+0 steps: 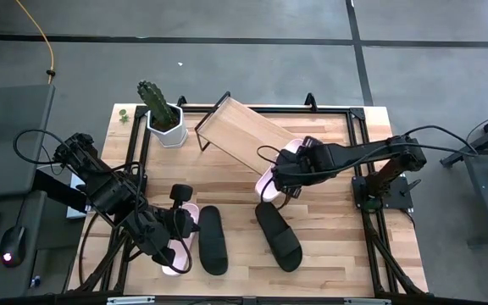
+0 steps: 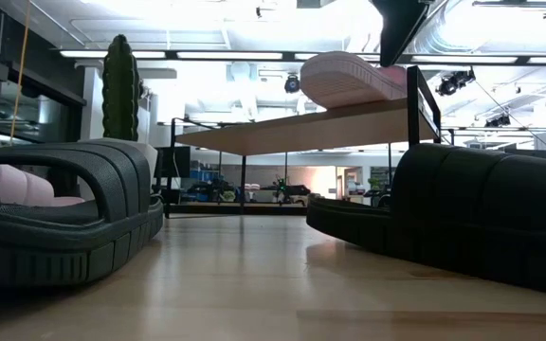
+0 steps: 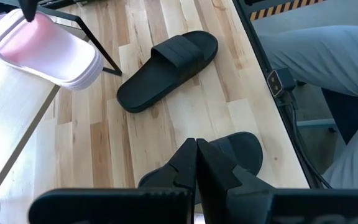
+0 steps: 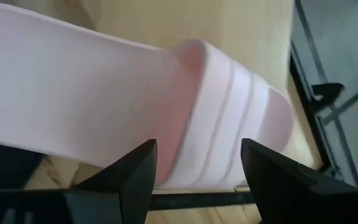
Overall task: Pick and place slides into the shelf
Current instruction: Put the right pink slipper on the shelf
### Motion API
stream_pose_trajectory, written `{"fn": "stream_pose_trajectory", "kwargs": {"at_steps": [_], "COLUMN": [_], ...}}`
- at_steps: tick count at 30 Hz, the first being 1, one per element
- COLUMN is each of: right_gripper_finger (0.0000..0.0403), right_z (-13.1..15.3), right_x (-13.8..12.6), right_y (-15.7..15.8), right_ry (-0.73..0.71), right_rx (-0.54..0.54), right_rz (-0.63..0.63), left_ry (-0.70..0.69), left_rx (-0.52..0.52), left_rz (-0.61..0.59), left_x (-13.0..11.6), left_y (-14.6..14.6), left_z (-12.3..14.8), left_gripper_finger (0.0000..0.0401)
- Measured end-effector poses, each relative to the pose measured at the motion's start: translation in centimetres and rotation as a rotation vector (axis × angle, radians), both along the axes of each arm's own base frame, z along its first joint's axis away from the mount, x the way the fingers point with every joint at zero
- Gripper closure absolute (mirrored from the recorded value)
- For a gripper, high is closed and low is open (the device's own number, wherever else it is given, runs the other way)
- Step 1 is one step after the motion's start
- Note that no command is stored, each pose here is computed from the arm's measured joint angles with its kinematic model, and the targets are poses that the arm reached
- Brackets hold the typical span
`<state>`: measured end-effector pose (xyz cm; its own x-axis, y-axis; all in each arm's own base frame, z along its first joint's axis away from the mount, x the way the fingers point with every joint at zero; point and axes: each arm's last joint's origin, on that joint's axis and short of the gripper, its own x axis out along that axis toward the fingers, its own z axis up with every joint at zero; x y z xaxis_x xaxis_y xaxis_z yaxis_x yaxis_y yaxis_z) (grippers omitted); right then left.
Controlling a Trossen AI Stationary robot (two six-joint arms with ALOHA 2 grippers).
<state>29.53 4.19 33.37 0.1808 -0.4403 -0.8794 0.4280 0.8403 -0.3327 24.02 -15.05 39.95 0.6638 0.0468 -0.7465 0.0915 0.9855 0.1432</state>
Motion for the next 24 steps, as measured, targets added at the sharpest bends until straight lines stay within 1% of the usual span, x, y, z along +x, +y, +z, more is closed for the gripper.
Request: {"fn": "stream_pose_trajectory", "kwargs": {"at_steps": [4,8,11,15,24], "right_gripper_finger": [0.018,0.018,0.018,0.018,0.018], "right_z": [-0.1,-0.07,-0.07,-0.04,0.01], "right_x": [0.01,-0.35,-0.57,-0.69,-0.79], "right_y": [0.02,-0.16,-0.22,-0.34,-0.52], "right_ry": [0.007,0.029,0.042,0.04,0.04], "right_rx": [0.006,-0.041,-0.05,-0.088,-0.122], "right_rz": [0.006,-0.018,-0.037,-0.053,-0.069], "left_ry": [0.0,-0.001,-0.001,-0.001,-0.004], "left_rx": [0.0,0.0,-0.002,-0.002,-0.001], "left_rz": [0.0,0.0,0.002,0.002,0.004], "left_x": [0.0,0.0,0.0,0.0,0.01], "left_y": [0.0,0.0,-0.01,-0.01,-0.01], "left_z": [0.0,0.0,0.0,0.01,0.02], "left_gripper_finger": [0.04,0.04,0.04,0.04,0.04]}}
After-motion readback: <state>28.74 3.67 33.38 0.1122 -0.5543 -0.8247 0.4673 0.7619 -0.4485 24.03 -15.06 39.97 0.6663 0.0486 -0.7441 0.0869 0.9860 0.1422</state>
